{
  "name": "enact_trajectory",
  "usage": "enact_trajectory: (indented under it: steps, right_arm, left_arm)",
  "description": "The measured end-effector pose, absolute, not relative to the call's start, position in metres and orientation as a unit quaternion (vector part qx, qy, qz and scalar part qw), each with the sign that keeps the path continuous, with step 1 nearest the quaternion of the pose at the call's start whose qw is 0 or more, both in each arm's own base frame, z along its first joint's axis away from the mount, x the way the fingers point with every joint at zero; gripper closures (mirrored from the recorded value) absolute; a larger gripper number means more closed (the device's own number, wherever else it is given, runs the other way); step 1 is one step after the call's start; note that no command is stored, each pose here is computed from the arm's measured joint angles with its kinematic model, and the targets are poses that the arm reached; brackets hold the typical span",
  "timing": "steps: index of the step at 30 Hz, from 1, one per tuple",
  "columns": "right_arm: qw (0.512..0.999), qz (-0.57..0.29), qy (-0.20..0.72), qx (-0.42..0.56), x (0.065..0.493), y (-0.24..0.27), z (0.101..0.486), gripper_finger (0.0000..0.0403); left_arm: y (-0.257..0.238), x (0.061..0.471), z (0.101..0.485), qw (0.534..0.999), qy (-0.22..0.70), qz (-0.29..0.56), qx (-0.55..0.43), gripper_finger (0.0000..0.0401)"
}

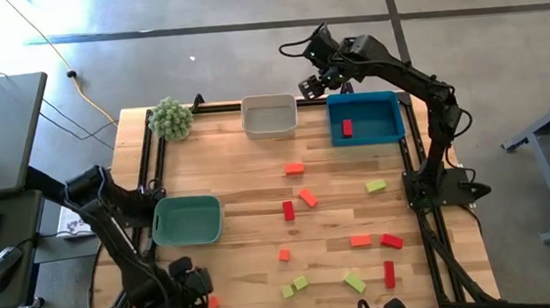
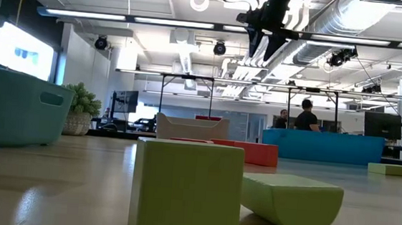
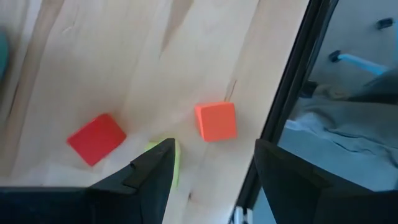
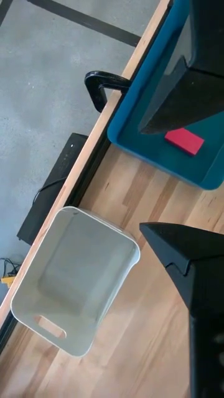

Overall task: Sort & place blocks by color
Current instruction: Put the orange block into the green bin

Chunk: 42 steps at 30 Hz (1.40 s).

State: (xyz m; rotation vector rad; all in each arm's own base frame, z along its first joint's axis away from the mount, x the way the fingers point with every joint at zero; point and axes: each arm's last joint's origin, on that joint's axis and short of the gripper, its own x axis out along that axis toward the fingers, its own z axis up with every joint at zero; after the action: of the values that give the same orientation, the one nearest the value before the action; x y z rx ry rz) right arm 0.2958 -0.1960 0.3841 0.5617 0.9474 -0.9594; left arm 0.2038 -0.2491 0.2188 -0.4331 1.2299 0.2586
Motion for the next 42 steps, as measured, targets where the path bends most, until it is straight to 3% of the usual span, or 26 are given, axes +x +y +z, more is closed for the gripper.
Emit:
enact_trajectory:
  steps: [42]
  right_arm:
    - [0.746, -0.437, 0.435, 0.254, 0.296, -0.196, 0.384, 0.0171]
  left_arm:
    - [-0.273, 0.225, 0.147, 0.756, 0.609, 0.172, -0.17, 0.019]
